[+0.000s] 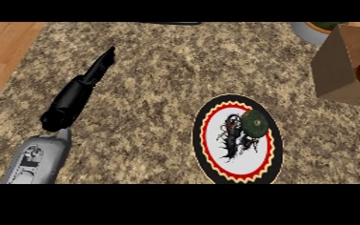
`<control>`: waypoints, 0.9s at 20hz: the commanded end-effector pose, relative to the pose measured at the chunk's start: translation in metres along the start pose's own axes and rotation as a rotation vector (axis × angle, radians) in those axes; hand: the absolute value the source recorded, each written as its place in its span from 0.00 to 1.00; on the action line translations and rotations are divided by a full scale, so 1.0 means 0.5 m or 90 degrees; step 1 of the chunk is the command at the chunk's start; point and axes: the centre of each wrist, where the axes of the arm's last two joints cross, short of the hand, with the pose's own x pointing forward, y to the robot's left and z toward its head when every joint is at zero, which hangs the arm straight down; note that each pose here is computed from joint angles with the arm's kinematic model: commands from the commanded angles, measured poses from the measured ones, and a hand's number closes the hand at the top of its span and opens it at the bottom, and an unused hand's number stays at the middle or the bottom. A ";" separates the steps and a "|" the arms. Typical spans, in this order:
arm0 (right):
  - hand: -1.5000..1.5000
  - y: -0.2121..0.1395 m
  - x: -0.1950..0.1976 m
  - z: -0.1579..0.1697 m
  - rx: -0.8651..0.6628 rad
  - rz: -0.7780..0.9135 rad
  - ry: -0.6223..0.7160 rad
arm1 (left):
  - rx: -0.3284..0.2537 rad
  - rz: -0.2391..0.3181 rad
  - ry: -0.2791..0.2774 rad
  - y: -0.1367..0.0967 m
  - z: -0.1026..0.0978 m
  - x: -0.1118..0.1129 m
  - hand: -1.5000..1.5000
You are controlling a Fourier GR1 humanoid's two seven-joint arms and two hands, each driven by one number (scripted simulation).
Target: Pick the tomato from the plate and place it in the cardboard box
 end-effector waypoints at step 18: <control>0.00 0.058 -0.078 -0.038 -0.070 -0.447 -0.182 | 0.007 -0.001 -0.001 0.024 0.006 0.003 0.50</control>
